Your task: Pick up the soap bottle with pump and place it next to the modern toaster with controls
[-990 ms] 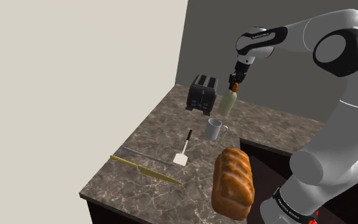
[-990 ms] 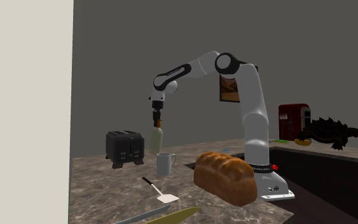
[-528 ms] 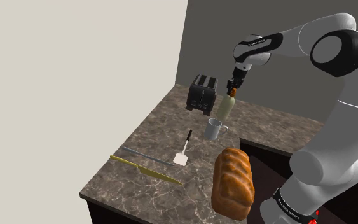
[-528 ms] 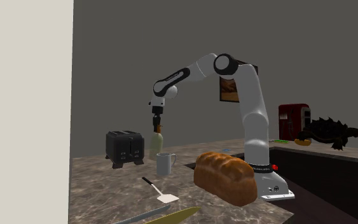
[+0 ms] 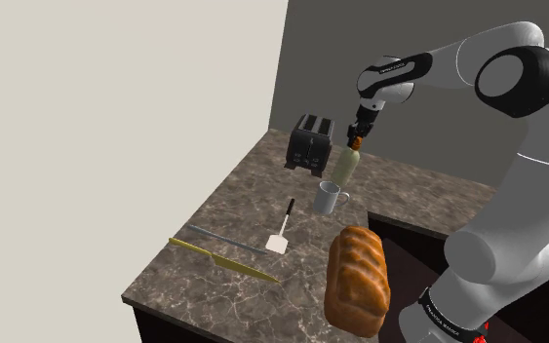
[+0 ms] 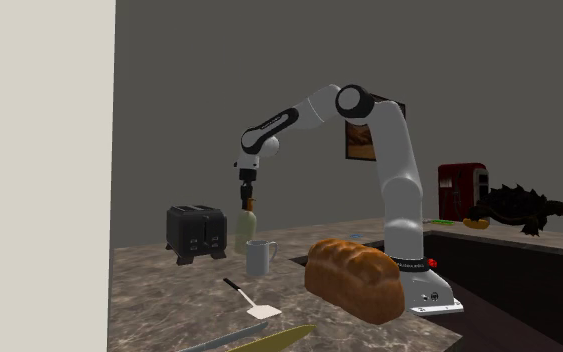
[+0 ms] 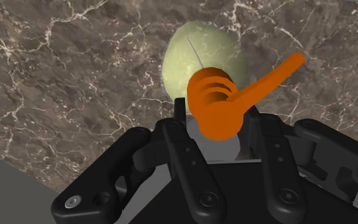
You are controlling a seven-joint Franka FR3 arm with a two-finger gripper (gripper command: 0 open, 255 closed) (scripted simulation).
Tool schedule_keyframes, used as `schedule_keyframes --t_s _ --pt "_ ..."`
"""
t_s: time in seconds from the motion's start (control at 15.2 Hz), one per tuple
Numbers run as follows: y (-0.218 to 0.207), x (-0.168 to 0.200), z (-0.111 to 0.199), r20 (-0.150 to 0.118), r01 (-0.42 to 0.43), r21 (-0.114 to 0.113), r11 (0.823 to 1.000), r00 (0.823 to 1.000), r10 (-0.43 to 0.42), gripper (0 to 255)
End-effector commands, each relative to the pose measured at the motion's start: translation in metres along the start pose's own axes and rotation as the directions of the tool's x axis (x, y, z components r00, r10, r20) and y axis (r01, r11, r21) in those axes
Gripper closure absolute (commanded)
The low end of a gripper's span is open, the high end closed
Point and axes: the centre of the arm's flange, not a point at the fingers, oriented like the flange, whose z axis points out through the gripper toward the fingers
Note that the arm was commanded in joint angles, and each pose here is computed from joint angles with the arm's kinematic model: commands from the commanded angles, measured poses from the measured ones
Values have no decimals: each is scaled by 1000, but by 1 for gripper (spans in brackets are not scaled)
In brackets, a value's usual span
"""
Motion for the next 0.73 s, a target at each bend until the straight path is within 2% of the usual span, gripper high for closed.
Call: schedule_keyframes --t_s 0.0,0.33,0.59,0.66 --pt "0 0 0 -1 0 0 1000 1000 0 0" --pt "0 0 0 -1 0 0 1000 1000 0 0" --pt "0 0 -50 -1 0 0 1000 1000 0 0" --pt "0 0 -50 -1 0 0 1000 1000 0 0"
